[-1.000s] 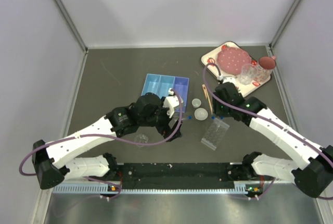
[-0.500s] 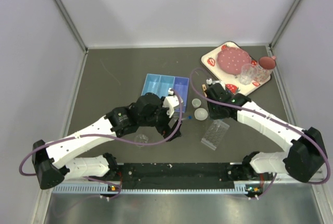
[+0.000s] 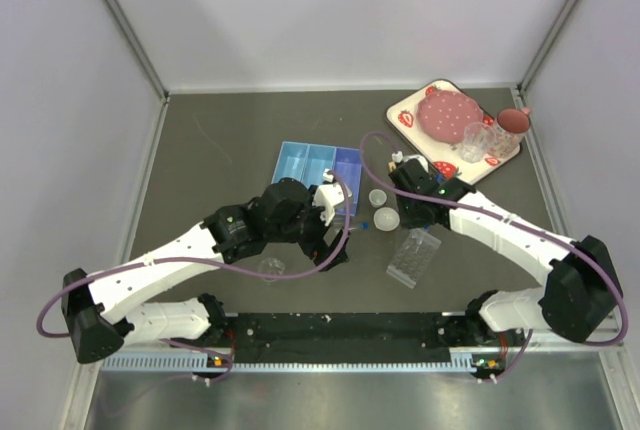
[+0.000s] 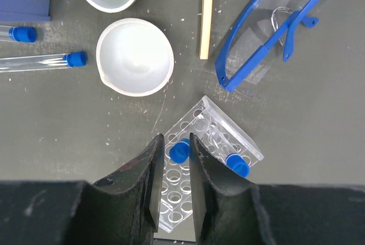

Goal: Organize the chemistry lab equipment

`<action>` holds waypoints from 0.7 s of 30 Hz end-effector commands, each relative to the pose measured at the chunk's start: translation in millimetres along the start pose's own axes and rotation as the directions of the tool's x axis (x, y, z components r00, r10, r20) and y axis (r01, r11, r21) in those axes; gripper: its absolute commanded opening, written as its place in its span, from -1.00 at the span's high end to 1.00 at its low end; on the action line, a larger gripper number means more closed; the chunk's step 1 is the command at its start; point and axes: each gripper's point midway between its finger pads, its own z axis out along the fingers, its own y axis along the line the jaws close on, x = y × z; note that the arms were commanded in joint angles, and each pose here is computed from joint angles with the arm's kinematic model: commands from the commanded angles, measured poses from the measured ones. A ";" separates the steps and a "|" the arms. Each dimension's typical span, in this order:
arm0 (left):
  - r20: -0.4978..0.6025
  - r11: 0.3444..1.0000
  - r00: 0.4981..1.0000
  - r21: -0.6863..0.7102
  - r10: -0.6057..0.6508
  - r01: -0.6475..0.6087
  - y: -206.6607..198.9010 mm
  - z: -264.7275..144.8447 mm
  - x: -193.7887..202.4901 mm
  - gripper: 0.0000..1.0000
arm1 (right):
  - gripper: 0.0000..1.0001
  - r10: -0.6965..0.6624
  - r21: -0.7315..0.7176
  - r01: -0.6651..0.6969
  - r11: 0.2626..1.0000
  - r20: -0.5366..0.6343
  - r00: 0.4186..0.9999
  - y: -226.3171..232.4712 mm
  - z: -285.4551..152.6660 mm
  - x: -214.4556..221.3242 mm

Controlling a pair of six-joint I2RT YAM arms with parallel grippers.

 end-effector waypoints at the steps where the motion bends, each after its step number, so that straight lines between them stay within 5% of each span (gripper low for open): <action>1: 0.040 1.000 0.999 -0.007 0.010 -0.010 0.0 -5.9 -9.5 -0.96 | 0.59 -0.003 -0.023 0.004 1.000 0.043 0.999 8.6 -3.4 -12.1; 7: 0.041 1.000 0.999 -0.009 0.010 -0.010 0.2 -6.7 -9.1 -0.96 | 0.62 -0.008 -0.015 0.009 1.000 0.044 0.999 6.4 -3.5 -11.3; 15: 0.040 1.000 0.999 0.000 0.012 -0.012 -1.2 -5.6 -9.4 -0.96 | 0.28 -0.024 0.010 0.024 1.000 0.036 0.999 0.2 -4.5 -7.2; 21: 0.039 1.000 0.999 0.002 0.011 -0.012 -1.3 -5.0 -8.9 -0.96 | 0.38 -0.024 0.018 0.024 1.000 0.024 0.999 -1.5 -1.7 -2.3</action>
